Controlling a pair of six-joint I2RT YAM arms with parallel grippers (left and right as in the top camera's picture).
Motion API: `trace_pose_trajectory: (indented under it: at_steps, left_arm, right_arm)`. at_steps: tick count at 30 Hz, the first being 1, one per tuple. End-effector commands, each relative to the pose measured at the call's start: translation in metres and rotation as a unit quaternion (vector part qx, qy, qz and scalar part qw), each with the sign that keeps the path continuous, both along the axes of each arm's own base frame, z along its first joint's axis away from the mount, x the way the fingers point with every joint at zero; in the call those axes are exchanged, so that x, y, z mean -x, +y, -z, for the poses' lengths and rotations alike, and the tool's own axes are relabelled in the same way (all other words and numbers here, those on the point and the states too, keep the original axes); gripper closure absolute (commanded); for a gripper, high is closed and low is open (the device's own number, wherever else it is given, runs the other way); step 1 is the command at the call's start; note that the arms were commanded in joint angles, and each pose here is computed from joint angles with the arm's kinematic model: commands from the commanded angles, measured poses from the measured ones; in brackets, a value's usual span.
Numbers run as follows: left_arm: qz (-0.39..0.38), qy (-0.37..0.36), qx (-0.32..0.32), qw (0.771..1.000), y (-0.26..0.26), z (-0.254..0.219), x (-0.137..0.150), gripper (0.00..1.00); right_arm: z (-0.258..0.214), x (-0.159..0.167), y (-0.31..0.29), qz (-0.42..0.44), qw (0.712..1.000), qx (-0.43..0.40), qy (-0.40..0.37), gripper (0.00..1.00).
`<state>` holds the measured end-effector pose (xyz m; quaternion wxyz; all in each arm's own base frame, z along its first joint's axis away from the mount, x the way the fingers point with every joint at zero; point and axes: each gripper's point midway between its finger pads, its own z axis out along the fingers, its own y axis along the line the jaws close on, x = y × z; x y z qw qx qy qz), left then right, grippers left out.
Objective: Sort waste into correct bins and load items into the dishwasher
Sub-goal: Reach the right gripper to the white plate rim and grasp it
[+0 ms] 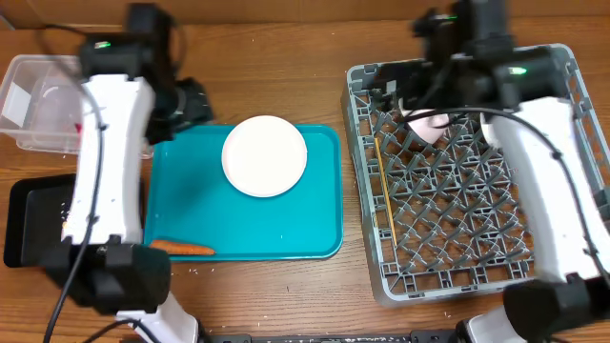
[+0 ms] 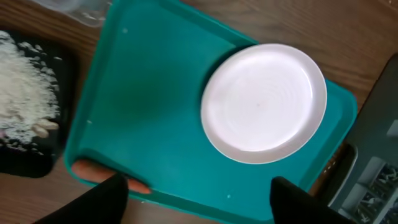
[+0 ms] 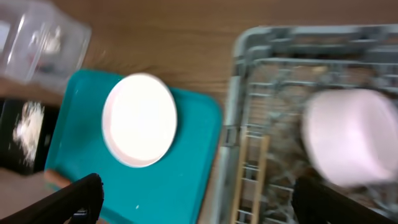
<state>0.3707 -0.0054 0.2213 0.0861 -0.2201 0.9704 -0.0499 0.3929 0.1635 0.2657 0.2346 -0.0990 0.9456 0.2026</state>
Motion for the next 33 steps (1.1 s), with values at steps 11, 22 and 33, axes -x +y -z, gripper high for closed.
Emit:
trace_pose_trajectory:
  at_steps: [11,22,33]
  left_arm:
    - [-0.06,-0.005,0.007,0.998,0.037,-0.015,0.013,0.16]
    - [-0.059,-0.003,0.007,0.998,0.037,-0.015,0.014,0.16]
    - [-0.059,-0.007,0.005,0.998,0.038,-0.016,0.012,0.15]
  right_arm:
    - [0.155,0.022,0.116,-0.125,0.979,0.065,0.149,0.11]
    - [0.243,0.013,0.125,-0.079,0.971,0.104,0.201,0.29]
    - [0.254,0.007,0.128,-0.071,0.972,0.102,0.199,0.76]
